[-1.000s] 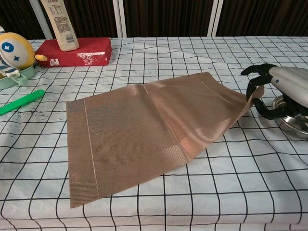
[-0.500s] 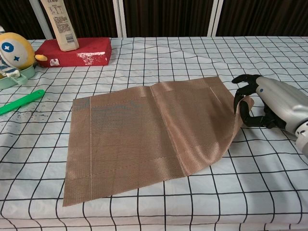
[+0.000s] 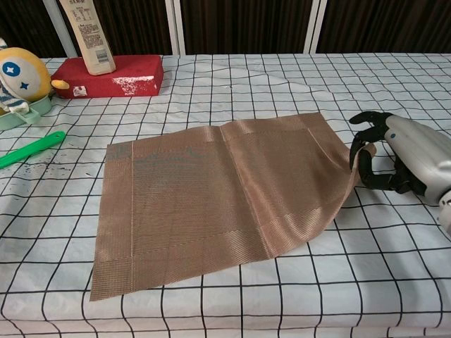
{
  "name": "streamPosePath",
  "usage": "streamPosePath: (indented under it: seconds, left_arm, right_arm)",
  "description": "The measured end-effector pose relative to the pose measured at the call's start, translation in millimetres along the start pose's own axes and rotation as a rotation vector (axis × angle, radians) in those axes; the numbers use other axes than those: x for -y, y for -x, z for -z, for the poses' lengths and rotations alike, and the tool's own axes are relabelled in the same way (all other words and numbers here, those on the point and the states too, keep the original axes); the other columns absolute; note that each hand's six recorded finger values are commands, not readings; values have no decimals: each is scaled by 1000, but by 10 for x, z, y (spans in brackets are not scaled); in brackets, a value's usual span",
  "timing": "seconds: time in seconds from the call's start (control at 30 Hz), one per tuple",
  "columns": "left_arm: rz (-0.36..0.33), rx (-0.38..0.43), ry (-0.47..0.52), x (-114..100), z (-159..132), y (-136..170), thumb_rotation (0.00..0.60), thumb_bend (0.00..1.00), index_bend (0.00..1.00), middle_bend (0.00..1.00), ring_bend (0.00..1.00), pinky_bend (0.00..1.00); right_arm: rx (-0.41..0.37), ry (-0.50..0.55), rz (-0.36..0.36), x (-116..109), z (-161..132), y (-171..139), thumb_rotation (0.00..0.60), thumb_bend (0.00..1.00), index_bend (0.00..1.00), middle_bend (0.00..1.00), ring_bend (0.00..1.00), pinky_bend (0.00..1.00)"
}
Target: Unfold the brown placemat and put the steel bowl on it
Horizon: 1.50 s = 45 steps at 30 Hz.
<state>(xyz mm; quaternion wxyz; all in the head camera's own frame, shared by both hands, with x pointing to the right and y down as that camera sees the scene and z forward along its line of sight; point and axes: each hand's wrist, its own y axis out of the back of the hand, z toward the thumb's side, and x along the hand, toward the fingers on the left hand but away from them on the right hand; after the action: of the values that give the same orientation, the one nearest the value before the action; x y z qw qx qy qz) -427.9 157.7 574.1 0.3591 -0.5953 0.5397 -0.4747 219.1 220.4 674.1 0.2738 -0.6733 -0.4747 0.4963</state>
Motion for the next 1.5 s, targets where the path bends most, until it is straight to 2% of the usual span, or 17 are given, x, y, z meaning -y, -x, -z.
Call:
streamPosePath:
  seconds: [0.73,1.5]
  left_arm:
    - [6,8,-2,10,-11,9,600,24,128,56,13,13]
    - [8,9,-1,4,-4,8,600,23,128,56,13,12]
  right_arm:
    - [-21,4,-54,142,51,-395,600,583,649,128,63,161]
    - [-26,-12,-82,231,15,-541,600,588,653,128,63,161]
